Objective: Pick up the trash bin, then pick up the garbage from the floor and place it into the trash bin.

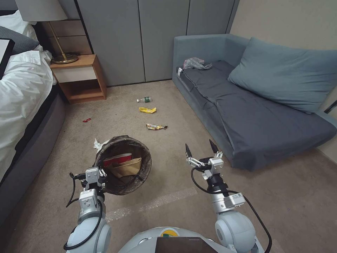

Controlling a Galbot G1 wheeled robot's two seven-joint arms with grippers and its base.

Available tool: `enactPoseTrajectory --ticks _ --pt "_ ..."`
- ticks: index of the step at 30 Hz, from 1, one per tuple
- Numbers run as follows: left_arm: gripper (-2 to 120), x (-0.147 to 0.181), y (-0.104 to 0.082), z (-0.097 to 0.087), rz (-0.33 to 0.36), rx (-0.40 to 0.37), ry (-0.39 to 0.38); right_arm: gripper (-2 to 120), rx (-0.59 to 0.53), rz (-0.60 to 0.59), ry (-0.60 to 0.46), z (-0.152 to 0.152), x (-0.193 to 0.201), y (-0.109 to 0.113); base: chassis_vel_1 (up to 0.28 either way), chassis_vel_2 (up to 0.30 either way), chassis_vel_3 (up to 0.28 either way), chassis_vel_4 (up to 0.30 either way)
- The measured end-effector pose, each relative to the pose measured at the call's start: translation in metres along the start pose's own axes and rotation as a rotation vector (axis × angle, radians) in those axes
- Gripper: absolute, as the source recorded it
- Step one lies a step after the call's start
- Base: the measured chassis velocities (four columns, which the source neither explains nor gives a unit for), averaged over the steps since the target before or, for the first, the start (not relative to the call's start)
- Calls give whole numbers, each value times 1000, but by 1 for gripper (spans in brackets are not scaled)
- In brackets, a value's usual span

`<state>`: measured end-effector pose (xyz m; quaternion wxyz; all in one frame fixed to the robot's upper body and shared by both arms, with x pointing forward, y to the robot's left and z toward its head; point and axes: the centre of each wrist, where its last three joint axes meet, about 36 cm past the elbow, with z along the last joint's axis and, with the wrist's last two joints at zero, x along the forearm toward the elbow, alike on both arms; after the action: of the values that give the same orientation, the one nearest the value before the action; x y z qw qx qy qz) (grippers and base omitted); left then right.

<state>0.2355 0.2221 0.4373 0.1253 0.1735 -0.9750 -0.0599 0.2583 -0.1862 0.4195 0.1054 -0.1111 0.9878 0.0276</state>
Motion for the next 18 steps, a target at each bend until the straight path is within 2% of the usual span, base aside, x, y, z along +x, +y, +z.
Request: enactPoseTrajectory --ticks 18 --pt "0 -1 1 -2 -5 3 -7 100 1 -7 -2 0 -1 -1 -206 202 203 -213"
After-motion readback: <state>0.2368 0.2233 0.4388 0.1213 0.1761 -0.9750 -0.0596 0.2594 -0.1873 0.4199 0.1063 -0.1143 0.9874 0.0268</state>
